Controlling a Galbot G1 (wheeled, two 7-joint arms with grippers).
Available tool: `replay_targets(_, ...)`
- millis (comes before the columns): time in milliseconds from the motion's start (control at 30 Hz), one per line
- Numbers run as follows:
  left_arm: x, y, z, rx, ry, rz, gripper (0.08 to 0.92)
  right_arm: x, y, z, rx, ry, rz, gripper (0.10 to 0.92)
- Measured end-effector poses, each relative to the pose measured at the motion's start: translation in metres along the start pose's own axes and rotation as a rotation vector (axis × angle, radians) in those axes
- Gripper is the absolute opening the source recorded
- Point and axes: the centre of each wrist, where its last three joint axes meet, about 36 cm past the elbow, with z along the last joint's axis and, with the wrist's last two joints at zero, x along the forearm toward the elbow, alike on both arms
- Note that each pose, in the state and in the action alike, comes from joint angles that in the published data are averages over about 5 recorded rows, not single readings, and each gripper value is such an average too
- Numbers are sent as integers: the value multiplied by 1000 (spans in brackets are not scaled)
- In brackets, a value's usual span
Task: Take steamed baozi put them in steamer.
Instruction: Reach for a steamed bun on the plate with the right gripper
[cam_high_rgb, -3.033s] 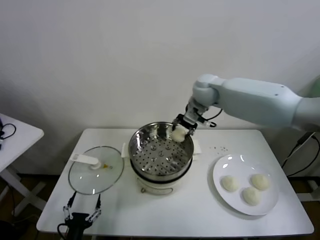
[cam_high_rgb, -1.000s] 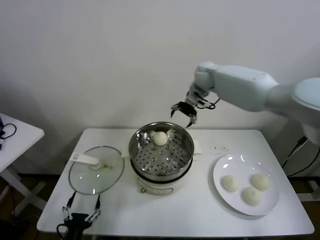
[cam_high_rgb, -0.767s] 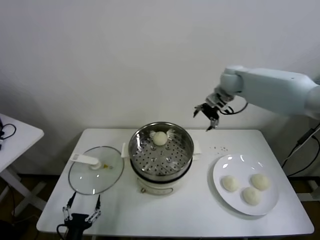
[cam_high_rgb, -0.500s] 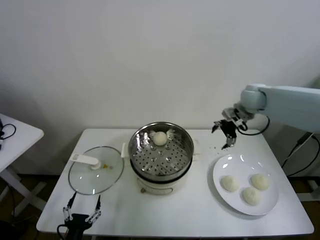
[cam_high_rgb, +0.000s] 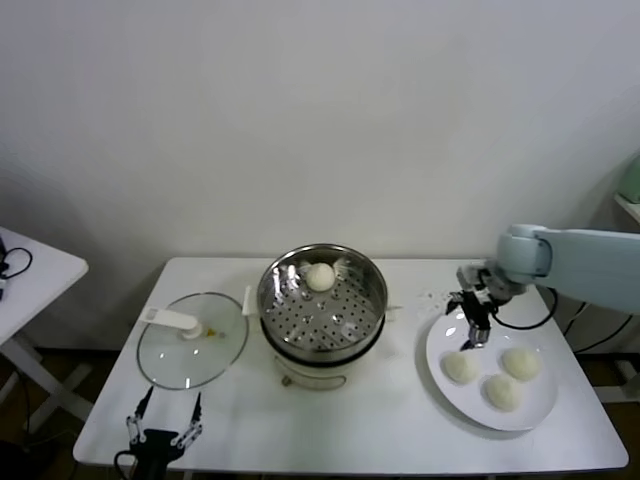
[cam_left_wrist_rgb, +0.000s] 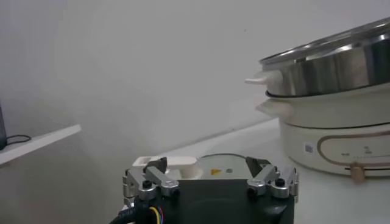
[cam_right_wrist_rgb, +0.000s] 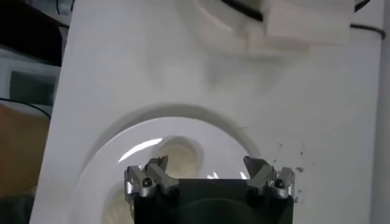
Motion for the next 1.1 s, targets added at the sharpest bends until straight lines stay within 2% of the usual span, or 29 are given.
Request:
replay_targets(533, 3, 0, 4, -22, 10, 9, 823, -49, 25, 9, -29, 57, -10, 823)
replay_targets(1100, 3, 0, 5, -33, 8, 9, 823, -73, 29, 7, -7, 79, 3, 811)
